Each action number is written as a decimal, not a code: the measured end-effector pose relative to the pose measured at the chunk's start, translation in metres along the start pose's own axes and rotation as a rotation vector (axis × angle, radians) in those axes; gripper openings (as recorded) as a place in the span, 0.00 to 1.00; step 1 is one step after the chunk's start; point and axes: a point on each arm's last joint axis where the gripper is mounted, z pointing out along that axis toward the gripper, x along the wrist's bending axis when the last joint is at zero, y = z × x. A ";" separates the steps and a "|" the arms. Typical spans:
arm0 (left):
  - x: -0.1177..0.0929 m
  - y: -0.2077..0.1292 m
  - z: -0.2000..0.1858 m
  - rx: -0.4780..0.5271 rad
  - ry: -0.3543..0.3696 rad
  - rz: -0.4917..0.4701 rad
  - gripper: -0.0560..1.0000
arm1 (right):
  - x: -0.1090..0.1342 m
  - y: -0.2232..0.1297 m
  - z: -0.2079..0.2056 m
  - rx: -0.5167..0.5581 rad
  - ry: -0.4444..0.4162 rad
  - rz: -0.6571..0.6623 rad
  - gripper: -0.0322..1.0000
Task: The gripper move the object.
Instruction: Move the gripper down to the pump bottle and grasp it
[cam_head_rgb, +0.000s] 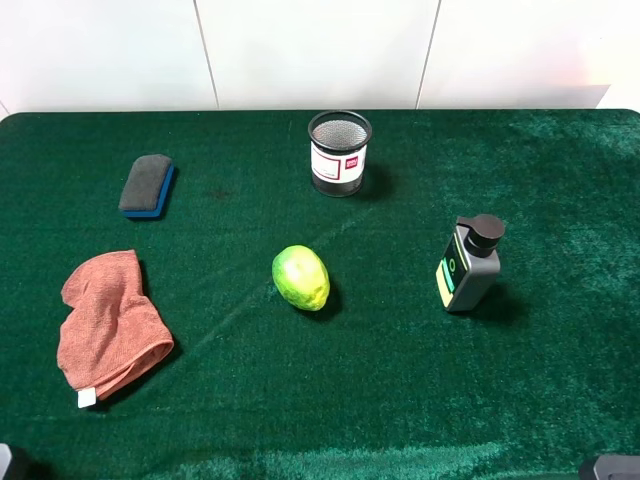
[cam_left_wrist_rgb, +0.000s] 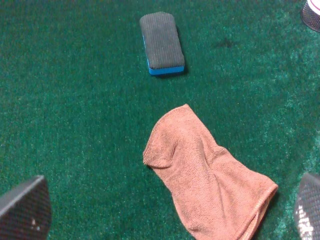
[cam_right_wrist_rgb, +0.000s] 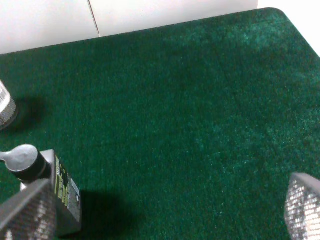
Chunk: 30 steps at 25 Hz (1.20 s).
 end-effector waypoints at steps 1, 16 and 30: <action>0.000 0.000 0.000 0.000 0.000 0.000 0.99 | 0.000 0.000 0.000 0.000 0.000 0.000 0.70; 0.000 0.000 0.000 0.000 0.000 0.000 0.99 | 0.003 0.021 0.002 0.045 0.002 0.003 0.70; 0.000 0.000 0.000 0.000 0.000 0.000 0.99 | 0.016 0.104 0.051 0.336 0.042 -0.034 0.70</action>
